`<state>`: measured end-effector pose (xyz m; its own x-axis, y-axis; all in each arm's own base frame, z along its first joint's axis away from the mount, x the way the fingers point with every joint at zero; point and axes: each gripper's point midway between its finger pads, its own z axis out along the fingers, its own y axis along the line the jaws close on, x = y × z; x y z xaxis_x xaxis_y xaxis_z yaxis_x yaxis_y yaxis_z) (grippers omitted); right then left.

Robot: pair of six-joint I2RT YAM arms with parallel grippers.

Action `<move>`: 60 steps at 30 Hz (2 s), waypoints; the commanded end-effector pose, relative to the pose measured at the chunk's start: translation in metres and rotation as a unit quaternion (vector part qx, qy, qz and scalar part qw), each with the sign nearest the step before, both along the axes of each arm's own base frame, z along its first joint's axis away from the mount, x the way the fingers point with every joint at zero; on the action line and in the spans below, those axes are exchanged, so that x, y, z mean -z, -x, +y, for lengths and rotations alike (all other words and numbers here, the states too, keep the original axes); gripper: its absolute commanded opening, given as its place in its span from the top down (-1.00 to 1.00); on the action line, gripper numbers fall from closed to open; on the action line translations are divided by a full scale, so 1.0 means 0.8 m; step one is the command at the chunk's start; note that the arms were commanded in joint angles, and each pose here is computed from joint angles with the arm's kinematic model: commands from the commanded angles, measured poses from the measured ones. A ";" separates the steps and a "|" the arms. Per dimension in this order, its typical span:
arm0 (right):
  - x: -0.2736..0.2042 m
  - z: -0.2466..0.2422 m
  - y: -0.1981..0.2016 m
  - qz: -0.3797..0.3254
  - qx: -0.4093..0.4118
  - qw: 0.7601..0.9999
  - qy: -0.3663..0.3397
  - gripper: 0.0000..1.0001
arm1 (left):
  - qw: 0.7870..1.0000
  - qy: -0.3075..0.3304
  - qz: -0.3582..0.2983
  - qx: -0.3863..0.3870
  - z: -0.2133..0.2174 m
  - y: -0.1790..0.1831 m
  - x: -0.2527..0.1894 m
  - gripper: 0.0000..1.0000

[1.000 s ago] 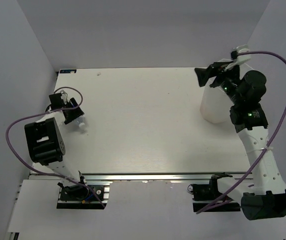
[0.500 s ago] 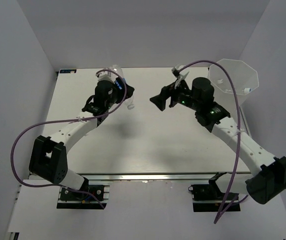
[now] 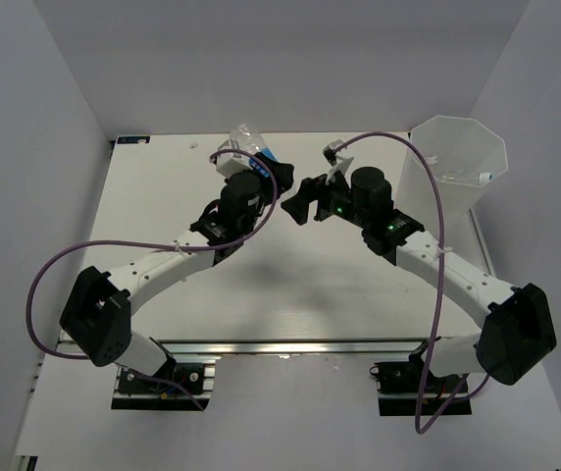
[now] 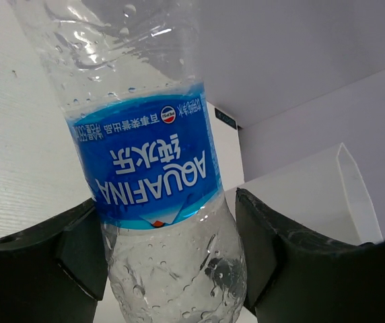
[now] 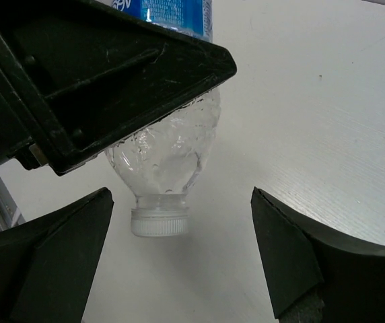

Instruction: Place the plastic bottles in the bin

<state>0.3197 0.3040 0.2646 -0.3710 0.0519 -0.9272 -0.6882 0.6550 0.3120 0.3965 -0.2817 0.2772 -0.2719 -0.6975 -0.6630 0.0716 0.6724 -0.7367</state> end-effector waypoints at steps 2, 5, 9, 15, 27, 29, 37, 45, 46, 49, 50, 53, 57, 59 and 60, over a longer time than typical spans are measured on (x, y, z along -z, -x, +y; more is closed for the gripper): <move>-0.035 0.023 0.005 -0.032 -0.037 0.998 -0.043 -0.64 | 0.997 0.052 -0.058 -0.008 0.006 0.007 -0.073 0.05; -0.025 0.033 0.006 -0.013 -0.056 0.998 -0.039 -0.19 | 0.998 0.044 -0.049 0.013 -0.008 0.006 -0.066 0.03; -0.027 0.030 0.004 -0.022 -0.049 0.998 -0.043 0.58 | 0.997 0.043 -0.049 0.033 -0.019 0.007 -0.068 -0.10; -0.036 0.017 0.005 -0.049 -0.035 0.998 -0.035 1.00 | 0.996 0.022 -0.061 0.066 -0.028 0.014 -0.083 -0.96; -0.097 -0.116 -0.083 -0.051 0.131 0.990 -0.009 1.00 | 0.994 -0.078 -0.071 -0.038 0.076 0.022 -0.151 -0.97; -0.118 -0.154 -0.092 -0.060 0.160 0.985 -0.009 1.00 | 0.993 -0.078 -0.070 -0.060 0.100 0.019 -0.150 -0.96; -0.140 -0.349 -0.085 -0.038 0.404 0.913 0.042 1.00 | 0.976 -0.115 0.022 -0.183 0.228 0.016 -0.079 -0.96; -0.109 -0.393 -0.030 -0.002 0.480 0.876 0.043 0.06 | 0.949 -0.127 0.057 -0.283 0.299 0.033 -0.057 -0.97; -0.112 -0.394 -0.029 -0.005 0.482 0.875 0.041 -0.55 | 0.949 -0.126 0.063 -0.281 0.298 0.035 -0.055 -0.96; -0.133 -0.369 -0.026 -0.026 0.434 0.901 0.013 -0.79 | 0.953 -0.129 0.064 -0.266 0.292 0.032 -0.060 -0.96; -0.142 -0.362 -0.026 -0.037 0.420 0.907 0.009 -0.79 | 0.952 -0.131 0.064 -0.268 0.293 0.032 -0.061 -0.96; -0.160 -0.351 -0.023 -0.051 0.392 0.918 0.008 -0.79 | 0.948 -0.139 0.074 -0.275 0.298 0.034 -0.063 -0.96; -0.175 -0.317 -0.014 -0.085 0.312 0.946 0.007 -0.79 | 0.949 -0.142 0.074 -0.271 0.298 0.038 -0.067 -0.96; -0.173 -0.304 -0.010 -0.096 0.277 0.956 0.008 -0.79 | 0.947 -0.145 0.076 -0.277 0.302 0.041 -0.066 -0.96; -0.175 -0.296 -0.005 -0.103 0.258 0.961 0.007 -0.79 | 0.945 -0.146 0.079 -0.280 0.304 0.044 -0.065 -0.96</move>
<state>0.3366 0.0414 0.3705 -0.2095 0.2183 -0.9531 -0.1286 0.9601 0.2482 0.3725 -0.0492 0.3133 -0.0583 -0.5553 -0.8296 -0.4378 0.7611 -0.4786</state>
